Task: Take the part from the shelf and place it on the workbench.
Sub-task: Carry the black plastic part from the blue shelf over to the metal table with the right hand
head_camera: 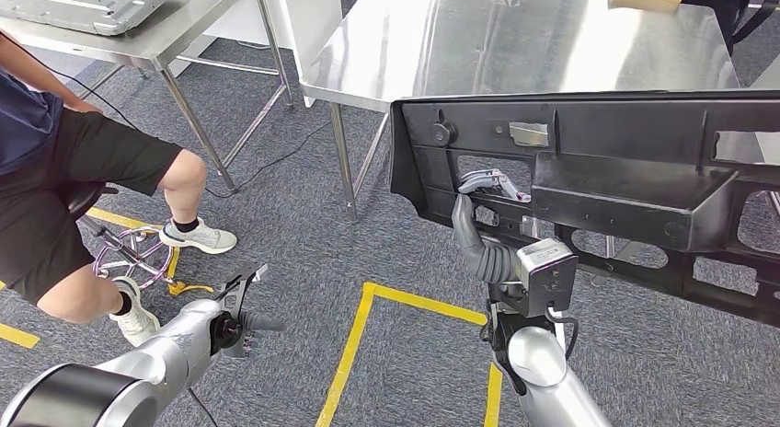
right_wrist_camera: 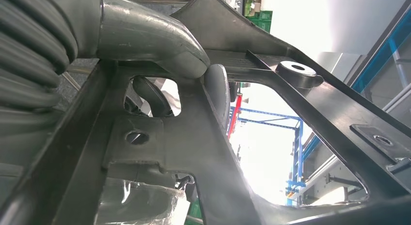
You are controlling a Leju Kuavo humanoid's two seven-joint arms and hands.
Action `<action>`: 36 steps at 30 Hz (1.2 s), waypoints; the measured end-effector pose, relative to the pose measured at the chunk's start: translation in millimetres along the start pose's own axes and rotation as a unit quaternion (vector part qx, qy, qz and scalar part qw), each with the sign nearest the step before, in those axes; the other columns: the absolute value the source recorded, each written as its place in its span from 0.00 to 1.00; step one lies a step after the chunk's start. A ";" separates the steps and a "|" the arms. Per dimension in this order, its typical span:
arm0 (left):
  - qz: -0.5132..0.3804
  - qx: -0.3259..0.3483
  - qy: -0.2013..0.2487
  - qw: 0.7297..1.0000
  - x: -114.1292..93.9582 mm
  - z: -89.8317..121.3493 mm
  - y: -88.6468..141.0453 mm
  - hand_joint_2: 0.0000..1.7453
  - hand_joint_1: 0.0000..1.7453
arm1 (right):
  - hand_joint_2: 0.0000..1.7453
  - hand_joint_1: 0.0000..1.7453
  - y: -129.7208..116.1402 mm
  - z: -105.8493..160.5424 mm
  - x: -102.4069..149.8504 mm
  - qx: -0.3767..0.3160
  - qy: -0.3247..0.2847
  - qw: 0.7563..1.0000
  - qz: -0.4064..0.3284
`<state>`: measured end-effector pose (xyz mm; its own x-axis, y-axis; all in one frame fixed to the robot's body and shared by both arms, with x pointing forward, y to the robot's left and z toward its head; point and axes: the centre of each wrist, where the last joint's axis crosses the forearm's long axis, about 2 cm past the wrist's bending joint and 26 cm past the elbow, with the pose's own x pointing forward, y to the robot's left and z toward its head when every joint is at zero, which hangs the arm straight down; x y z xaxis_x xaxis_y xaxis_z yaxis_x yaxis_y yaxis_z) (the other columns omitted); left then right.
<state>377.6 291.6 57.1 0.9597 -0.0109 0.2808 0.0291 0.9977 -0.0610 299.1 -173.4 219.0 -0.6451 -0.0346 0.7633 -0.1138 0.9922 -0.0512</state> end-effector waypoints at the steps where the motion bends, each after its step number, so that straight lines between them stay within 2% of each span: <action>1: 0.000 0.000 0.000 1.000 0.0 0.0 0.1 1.00 0.00 | 1.00 1.00 0.0 0.0 0.0 0.000 0.000 1.000 0.000; 36: 0.001 0.002 0.004 1.000 -3.5 -2.0 1.6 1.00 0.00 | 1.00 1.00 0.7 0.1 -0.6 0.000 0.001 1.000 0.000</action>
<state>374.8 293.1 54.1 0.9621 -0.0085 0.2725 0.0255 0.9979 -0.0587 299.3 -172.7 218.4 -0.6429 -0.0348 0.7651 -0.1141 0.9922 -0.0508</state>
